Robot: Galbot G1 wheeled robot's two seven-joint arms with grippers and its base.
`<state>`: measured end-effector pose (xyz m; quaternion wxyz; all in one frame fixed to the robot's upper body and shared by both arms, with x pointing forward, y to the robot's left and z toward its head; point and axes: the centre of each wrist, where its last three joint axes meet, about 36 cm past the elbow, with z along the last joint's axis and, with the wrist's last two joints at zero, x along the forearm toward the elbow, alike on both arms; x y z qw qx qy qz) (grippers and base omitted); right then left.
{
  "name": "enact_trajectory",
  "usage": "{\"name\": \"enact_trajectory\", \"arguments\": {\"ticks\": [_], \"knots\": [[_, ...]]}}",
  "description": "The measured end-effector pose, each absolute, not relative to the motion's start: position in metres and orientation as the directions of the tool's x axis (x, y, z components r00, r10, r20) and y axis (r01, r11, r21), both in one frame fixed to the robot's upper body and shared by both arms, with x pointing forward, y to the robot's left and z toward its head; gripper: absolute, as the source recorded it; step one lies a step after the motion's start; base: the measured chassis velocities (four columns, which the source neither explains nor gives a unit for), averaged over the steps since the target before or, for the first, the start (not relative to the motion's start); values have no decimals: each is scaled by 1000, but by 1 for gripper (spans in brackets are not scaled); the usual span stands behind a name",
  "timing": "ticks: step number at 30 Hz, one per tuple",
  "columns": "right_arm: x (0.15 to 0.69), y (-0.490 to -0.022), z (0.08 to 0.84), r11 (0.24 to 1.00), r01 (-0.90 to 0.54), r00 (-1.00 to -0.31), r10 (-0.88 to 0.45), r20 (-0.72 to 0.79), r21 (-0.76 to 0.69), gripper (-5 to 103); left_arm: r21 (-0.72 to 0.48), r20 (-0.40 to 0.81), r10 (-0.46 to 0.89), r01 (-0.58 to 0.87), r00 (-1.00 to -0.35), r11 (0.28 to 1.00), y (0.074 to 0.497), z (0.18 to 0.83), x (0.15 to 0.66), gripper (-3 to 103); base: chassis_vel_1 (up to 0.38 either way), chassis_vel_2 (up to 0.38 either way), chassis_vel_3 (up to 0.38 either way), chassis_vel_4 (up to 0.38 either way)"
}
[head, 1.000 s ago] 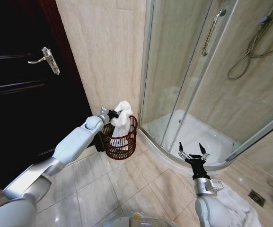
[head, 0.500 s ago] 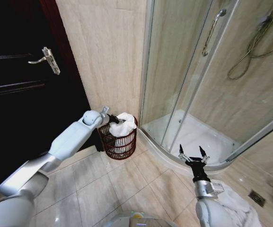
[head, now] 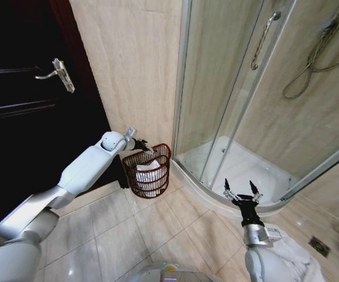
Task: Discard the used towel into the hamper.
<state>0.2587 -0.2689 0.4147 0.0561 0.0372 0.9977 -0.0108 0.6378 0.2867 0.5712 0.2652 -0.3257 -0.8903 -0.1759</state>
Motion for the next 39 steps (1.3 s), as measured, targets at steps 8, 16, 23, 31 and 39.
{"name": "enact_trajectory", "arguments": {"ticks": [8,16,23,31,39], "knots": [[260,-269,417,996,82,-990,80,-120,-16,100,122,578,490,662,-653,739,294,566,635,100,0,0,0,0],[260,-268,419,996,83,-990,81,-119,-13,100,117,579,490,661,-652,741,295,564,635,100,0,0,0,0],[261,-266,421,997,82,-990,81,-119,-8,100,134,546,468,624,-694,770,294,551,632,100,0,0,0,0],[259,-264,436,996,88,-989,86,-120,-10,100,186,192,317,352,-929,917,289,484,579,100,0,0,0,0],[249,-260,459,996,90,-992,91,-88,17,100,103,-25,32,29,-999,994,298,450,496,100,0,0,0,0]]}}
